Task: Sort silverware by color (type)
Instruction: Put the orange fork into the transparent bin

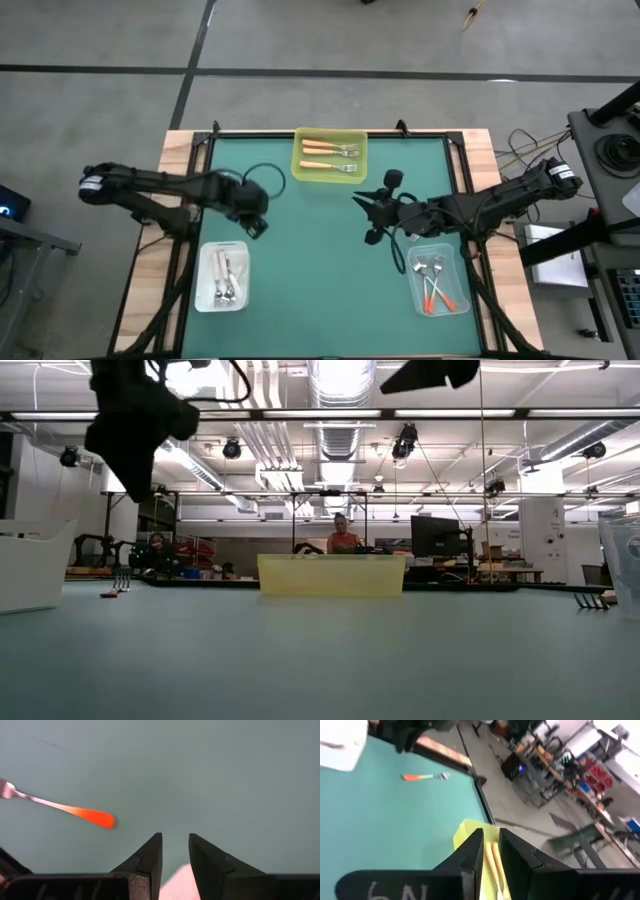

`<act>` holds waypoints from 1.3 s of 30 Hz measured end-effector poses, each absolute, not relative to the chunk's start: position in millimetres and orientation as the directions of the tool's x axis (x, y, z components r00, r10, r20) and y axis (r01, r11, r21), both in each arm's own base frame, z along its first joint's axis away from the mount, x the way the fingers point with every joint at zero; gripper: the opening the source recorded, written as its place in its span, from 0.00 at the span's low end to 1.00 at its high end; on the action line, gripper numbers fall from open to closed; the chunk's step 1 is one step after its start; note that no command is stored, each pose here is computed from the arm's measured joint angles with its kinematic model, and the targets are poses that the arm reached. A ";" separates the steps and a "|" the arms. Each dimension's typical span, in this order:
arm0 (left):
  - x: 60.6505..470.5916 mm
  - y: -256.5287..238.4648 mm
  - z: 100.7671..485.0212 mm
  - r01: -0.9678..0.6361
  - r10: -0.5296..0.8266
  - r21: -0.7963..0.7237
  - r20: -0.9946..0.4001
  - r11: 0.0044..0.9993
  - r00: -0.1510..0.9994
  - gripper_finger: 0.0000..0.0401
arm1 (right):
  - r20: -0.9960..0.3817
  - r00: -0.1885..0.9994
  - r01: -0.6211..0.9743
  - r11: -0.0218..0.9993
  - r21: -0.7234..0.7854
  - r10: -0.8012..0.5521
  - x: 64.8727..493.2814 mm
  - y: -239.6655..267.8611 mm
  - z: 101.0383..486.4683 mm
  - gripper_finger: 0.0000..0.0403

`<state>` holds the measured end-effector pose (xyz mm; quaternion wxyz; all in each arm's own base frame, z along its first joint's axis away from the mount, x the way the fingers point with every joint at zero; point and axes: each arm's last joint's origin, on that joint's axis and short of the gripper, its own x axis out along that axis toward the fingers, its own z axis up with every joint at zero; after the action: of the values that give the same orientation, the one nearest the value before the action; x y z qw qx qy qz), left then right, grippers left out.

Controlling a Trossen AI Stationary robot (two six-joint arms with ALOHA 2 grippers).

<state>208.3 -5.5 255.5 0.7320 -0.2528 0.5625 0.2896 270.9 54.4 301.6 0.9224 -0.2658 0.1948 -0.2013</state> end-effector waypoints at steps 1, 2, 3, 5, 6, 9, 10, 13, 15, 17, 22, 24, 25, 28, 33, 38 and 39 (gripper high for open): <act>208.6 1.5 255.2 -0.714 0.146 -0.037 -0.970 0.699 0.194 0.19 | -0.267 0.833 0.271 0.778 -0.567 -0.484 269.5 53.8 300.6 0.13; 208.5 8.4 255.1 -0.719 0.153 -0.030 -0.970 0.695 0.188 0.19 | -0.277 0.828 0.273 0.782 -0.561 -0.487 267.8 53.3 300.5 0.13; 207.9 15.0 254.7 -0.725 0.158 -0.023 -0.971 0.689 0.182 0.19 | -0.286 0.824 0.274 0.786 -0.553 -0.489 265.6 52.7 300.6 0.13; 206.7 26.3 254.0 -0.739 0.169 -0.009 -0.972 0.674 0.166 0.19 | -0.299 0.818 0.281 0.796 -0.536 -0.491 260.6 51.3 302.3 0.13; 206.3 31.7 253.5 -0.746 0.173 -0.003 -0.972 0.666 0.158 0.19 | -0.312 0.813 0.282 0.800 -0.529 -0.492 257.6 50.5 302.6 0.13; 205.5 44.5 251.8 -0.770 0.197 0.020 -0.971 0.638 0.138 0.19 | -0.356 0.792 0.296 0.822 -0.487 -0.496 246.3 47.6 303.2 0.13; 205.4 47.6 251.6 -0.779 0.219 0.036 -0.967 0.626 0.132 0.19 | -0.376 0.783 0.306 0.832 -0.462 -0.497 241.6 46.7 303.0 0.13; 204.5 52.2 251.0 -0.792 0.279 0.089 -0.955 0.603 0.105 0.19 | -0.423 0.752 0.351 0.850 -0.392 -0.505 227.6 42.8 303.4 0.13; 202.7 54.2 250.0 -0.789 0.274 0.106 -0.958 0.606 0.081 0.19 | -0.442 0.739 0.379 0.856 -0.352 -0.509 220.5 40.8 303.8 0.13; 198.9 56.2 248.1 -0.785 0.265 0.143 -0.964 0.602 0.028 0.19 | -0.444 0.737 0.398 0.858 -0.325 -0.510 215.0 39.3 304.7 0.13; 191.2 65.0 242.1 -0.828 0.285 0.256 -0.951 0.499 -0.122 0.19 | -0.428 0.747 0.409 0.860 -0.305 -0.508 213.0 38.7 307.4 0.13; 191.2 68.3 238.6 -0.840 0.294 0.286 -0.943 0.462 -0.159 0.19 | -0.423 0.751 0.406 0.860 -0.309 -0.507 215.0 39.3 307.2 0.13; 191.7 69.3 236.4 -0.841 0.299 0.298 -0.939 0.452 -0.172 0.19 | -0.424 0.750 0.403 0.859 -0.315 -0.507 215.4 39.4 306.8 0.13; 194.0 71.7 227.5 -0.835 0.309 0.342 -0.925 0.431 -0.220 0.19 | -0.429 0.747 0.393 0.858 -0.332 -0.508 218.2 40.2 304.6 0.13; 198.2 73.8 216.1 -0.819 0.323 0.399 -0.905 0.412 -0.278 0.19 | -0.430 0.747 0.380 0.856 -0.350 -0.508 219.7 40.6 303.6 0.13; 199.5 74.3 207.9 -0.862 0.332 0.369 -0.908 0.347 -0.255 0.19 | -0.429 0.748 0.379 0.856 -0.352 -0.508 219.9 40.6 303.8 0.13; 198.7 74.1 204.5 -0.876 0.337 0.351 -0.911 0.330 -0.237 0.19 | -0.427 0.748 0.379 0.856 -0.352 -0.507 220.0 40.7 304.0 0.13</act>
<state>198.7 74.1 204.5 0.5723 -0.2320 0.5809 0.5303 220.0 40.7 304.0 0.9270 -0.1221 0.2620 -0.2391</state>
